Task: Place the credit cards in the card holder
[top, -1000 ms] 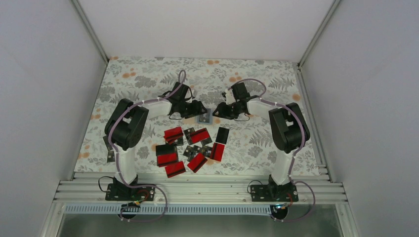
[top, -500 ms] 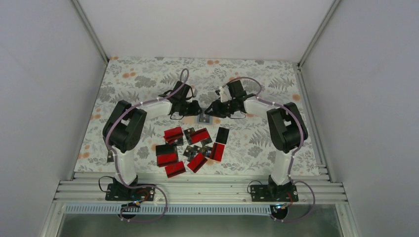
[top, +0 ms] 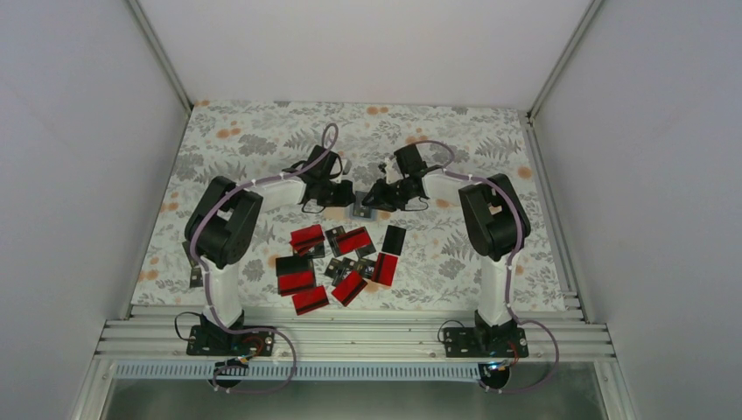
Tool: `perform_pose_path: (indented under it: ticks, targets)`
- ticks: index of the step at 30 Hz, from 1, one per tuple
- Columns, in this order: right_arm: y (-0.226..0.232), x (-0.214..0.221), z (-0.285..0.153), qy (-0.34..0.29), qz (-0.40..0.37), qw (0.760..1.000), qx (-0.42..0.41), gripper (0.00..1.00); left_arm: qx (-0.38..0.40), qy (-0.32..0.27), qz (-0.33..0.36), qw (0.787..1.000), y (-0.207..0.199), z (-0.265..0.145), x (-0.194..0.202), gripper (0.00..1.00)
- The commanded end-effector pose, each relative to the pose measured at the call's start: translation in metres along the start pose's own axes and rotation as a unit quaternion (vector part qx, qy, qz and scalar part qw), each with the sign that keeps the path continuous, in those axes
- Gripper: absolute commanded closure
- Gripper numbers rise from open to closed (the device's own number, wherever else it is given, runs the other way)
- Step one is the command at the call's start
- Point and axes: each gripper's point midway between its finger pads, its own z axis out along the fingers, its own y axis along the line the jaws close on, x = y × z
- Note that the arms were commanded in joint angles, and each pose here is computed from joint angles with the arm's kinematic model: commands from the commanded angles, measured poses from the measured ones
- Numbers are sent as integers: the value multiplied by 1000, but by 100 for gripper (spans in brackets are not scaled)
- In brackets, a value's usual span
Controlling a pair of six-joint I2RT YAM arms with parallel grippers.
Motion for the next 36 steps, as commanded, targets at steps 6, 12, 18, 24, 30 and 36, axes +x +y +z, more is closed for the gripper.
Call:
perform_pose_path:
  ticks: [6,12,18,24,30,36]
  targets:
    - [-13,-5,-5,-17,0,998,61,74,3,25,12,1000,8,20,11,98]
    - [-24,-3,-7,-18,0,996,90,74,-4,36,12,999,14,28,17,98]
    - [-26,-4,-16,-29,-5,993,110,73,-8,41,10,999,17,32,20,98]
    - [-28,-3,-16,-27,-6,993,113,73,-12,47,11,999,20,36,24,98]
    - [-31,-1,-17,-29,-4,992,119,73,-20,54,8,998,24,39,28,98]
    - [-33,-1,-25,-37,-7,991,128,72,-23,53,9,998,25,39,27,98]
